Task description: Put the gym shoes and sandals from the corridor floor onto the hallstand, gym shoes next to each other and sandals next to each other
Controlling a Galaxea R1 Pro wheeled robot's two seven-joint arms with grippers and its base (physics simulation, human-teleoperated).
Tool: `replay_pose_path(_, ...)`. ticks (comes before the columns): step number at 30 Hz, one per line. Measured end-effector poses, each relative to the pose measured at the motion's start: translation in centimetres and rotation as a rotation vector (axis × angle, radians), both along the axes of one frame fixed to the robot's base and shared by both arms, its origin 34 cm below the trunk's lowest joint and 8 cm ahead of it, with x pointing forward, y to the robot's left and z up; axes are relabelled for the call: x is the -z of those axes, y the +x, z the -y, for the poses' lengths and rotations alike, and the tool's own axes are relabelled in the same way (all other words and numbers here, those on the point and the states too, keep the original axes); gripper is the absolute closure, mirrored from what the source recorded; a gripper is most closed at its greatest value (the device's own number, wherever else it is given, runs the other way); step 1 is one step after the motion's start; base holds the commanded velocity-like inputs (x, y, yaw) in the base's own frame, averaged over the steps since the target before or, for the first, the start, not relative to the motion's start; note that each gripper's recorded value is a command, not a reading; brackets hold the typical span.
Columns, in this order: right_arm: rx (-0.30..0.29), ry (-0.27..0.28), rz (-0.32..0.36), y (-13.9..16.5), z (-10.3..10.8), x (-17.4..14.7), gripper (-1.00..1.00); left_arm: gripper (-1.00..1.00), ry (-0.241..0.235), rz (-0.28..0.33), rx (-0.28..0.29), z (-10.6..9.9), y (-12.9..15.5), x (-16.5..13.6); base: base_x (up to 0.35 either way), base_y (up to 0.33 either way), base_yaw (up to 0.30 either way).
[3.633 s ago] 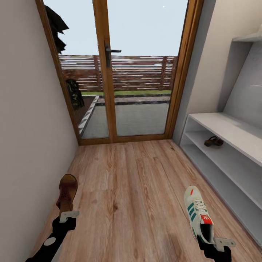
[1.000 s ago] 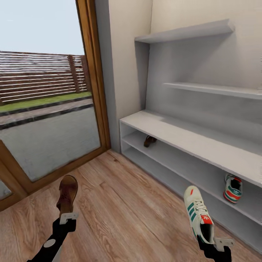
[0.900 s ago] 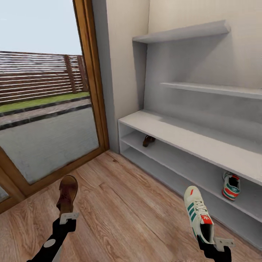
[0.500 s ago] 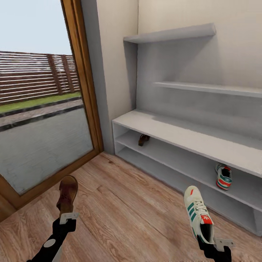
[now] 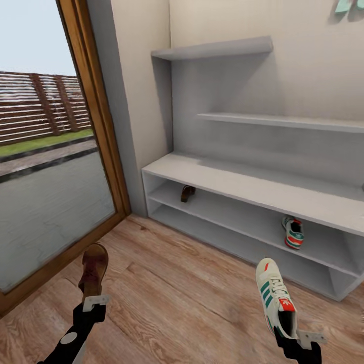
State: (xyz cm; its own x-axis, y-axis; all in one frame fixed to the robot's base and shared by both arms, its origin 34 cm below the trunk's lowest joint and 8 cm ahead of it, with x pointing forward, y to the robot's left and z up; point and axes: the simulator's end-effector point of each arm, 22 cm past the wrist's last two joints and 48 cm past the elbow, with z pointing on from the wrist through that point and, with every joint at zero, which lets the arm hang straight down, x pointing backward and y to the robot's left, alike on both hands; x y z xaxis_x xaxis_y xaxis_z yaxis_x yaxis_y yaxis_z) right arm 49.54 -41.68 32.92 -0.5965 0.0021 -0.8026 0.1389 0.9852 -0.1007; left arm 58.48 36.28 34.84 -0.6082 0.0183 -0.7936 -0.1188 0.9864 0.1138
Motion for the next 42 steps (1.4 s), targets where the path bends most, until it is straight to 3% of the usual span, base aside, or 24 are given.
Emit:
replay_pose_path(20, 0.000, 0.000, 0.000, 0.00, 0.00, -0.01, 1.00, 1.00, 0.000, 0.000, 0.001, 0.02, 0.00, -0.01, 0.023, 0.013, -0.265)
replay_pose_path(42, 0.001, 0.000, 0.000, 0.00, 0.04, -0.01, 1.00, 1.00, -0.002, 0.001, 0.002, 0.15, 0.03, 0.00, 0.089, 0.285, -0.265)
